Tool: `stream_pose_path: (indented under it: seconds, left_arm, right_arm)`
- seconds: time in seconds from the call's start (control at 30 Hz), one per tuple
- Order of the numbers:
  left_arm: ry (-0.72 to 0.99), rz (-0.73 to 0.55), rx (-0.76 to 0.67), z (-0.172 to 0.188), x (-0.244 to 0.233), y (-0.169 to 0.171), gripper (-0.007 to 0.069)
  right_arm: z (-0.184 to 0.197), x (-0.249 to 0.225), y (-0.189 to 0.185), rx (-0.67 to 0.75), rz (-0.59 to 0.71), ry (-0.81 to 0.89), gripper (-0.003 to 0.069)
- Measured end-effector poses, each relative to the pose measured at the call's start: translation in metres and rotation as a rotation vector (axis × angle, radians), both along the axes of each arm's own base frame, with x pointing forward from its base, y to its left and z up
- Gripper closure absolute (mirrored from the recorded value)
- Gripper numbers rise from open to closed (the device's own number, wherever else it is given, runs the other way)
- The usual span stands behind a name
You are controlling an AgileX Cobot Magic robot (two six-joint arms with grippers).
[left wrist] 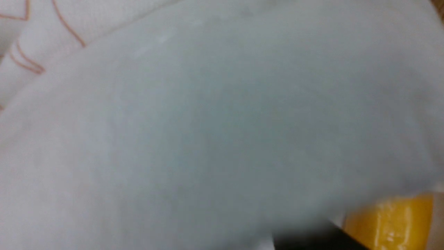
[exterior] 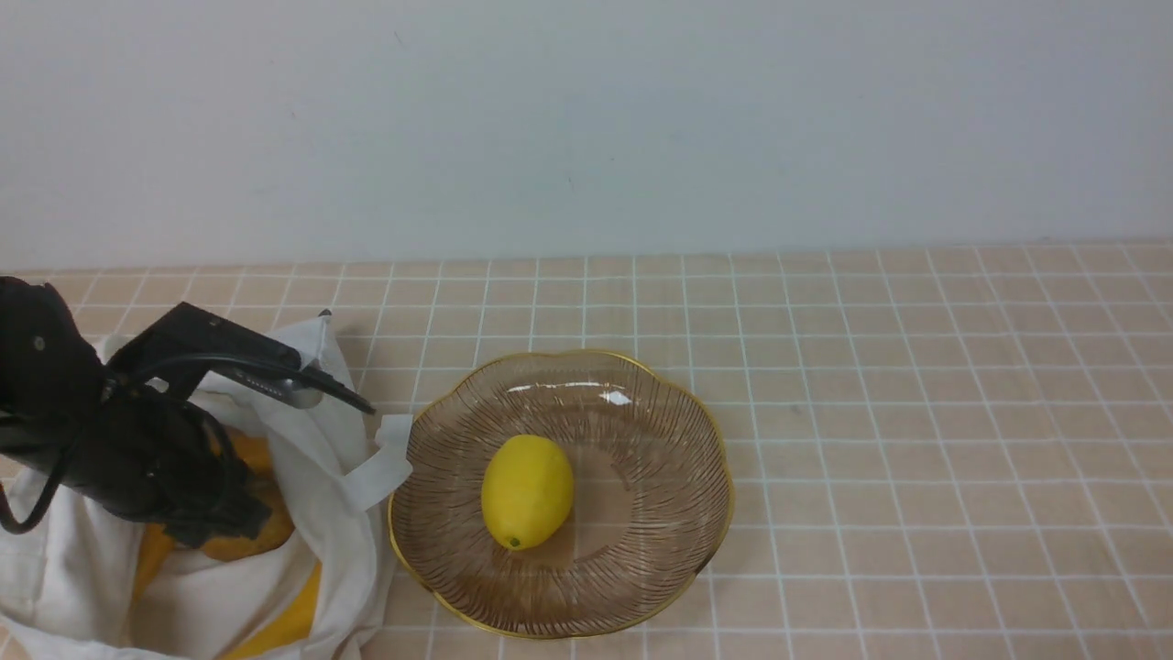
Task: Take the fruit out of the bag on the brown coffee tablecloth and place them on the plate.
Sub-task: 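Reach into the cloth bag and grasp the kiwi with the left gripper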
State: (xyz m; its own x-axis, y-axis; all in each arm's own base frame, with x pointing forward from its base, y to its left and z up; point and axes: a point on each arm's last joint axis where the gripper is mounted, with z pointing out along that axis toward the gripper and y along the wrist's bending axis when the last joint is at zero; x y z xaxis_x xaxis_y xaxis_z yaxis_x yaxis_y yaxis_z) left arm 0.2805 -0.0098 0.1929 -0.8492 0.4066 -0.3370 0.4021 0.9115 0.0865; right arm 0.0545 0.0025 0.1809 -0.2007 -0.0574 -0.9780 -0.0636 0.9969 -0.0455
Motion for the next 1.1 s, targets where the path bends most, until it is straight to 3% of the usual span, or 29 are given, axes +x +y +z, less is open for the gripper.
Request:
stream_pose_path:
  seconds: [0.13,0.33,0.77,0.9,1.1]
  left_arm:
    - [0.01,-0.002,0.006,-0.012,0.006,0.0,0.013]
    - [0.003,-0.004,0.011,-0.02,0.011,-0.001,0.0043]
    - [0.034,-0.013,0.024,-0.041,0.019,-0.001,0.0043]
    - [0.034,-0.027,0.038,-0.042,0.02,-0.001,0.0108]
    - [0.046,-0.025,0.04,-0.028,0.015,-0.005,0.0108]
  right_arm:
    - [0.0,0.0,0.0,0.0,0.0,0.0,0.0673]
    - [0.0,0.0,0.0,0.0,0.0,0.0,0.0673]
    - [0.0,0.0,0.0,0.0,0.0,0.0,0.0673]
    - [0.0,0.0,0.0,0.0,0.0,0.0,0.0673]
    - [0.0,0.0,0.0,0.0,0.0,0.0,0.0673]
